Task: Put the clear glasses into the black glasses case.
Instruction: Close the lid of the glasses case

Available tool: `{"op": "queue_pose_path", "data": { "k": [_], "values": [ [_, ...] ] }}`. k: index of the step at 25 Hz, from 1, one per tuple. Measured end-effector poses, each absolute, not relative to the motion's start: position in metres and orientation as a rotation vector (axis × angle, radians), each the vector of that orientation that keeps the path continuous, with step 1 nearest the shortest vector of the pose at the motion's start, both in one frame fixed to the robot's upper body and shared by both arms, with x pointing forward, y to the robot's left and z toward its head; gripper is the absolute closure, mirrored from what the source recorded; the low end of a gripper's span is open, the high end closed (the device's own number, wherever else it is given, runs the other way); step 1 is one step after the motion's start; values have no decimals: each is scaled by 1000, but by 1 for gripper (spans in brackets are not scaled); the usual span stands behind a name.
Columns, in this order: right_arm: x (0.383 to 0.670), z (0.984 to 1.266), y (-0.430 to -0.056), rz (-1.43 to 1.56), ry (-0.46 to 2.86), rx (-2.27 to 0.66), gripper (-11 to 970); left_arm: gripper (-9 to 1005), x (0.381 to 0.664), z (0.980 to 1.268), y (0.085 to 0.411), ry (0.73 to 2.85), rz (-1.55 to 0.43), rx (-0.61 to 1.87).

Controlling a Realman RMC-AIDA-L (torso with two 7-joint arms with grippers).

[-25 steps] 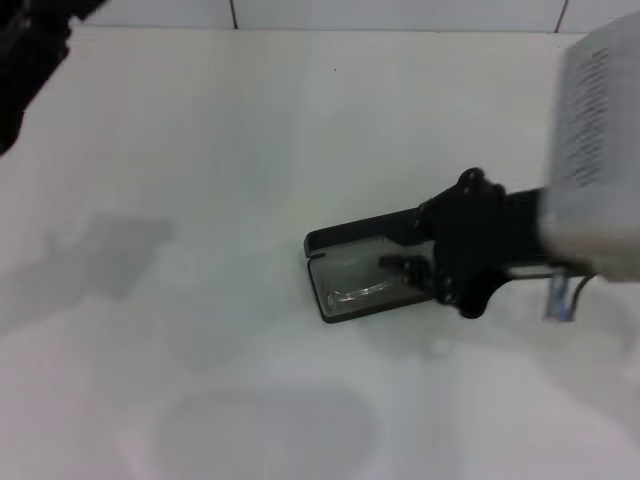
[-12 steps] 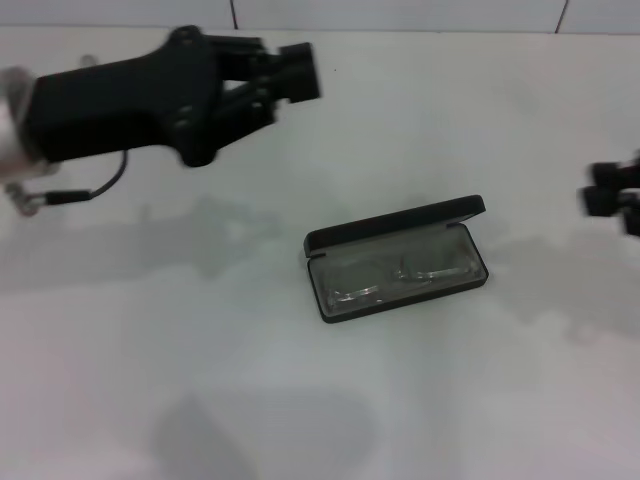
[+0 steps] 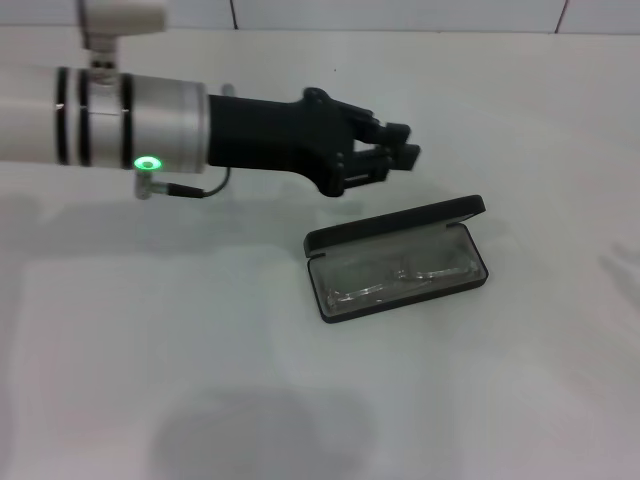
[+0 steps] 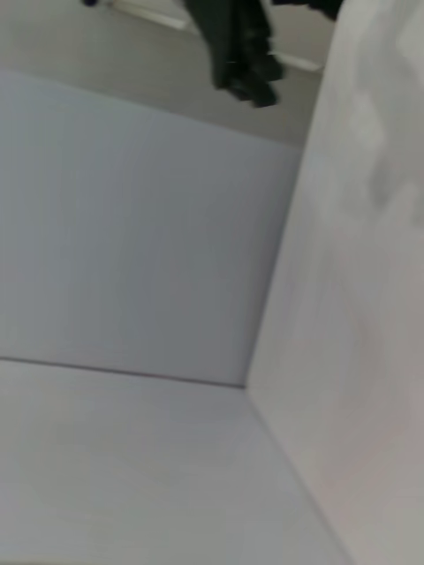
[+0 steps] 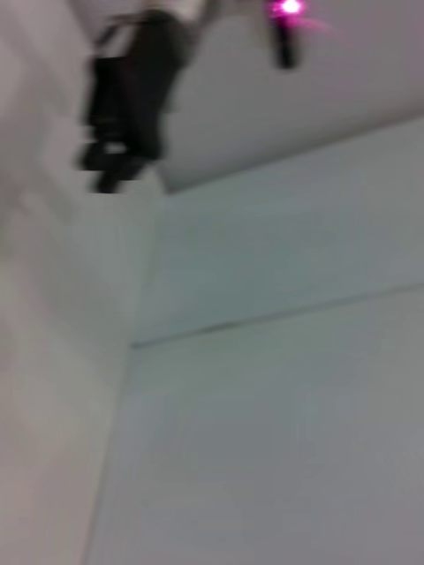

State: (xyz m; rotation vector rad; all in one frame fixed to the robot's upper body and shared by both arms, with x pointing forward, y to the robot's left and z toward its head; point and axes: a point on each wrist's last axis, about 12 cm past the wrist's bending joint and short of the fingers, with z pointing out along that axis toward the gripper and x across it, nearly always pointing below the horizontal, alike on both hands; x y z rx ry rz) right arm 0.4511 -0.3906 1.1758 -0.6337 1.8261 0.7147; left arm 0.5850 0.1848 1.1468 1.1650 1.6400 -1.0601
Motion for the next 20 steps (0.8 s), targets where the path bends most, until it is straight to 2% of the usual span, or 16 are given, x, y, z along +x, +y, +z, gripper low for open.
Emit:
{"op": "queue_pose_path", "data": {
  "k": [6, 20],
  "values": [
    [444, 1159, -404, 744, 1781, -552, 757, 770, 592, 1132, 164, 1720, -1066, 1177],
    [452, 1147, -397, 798, 1764, -552, 733, 769, 597, 1108, 155, 1833, -979, 1158]
  ]
}}
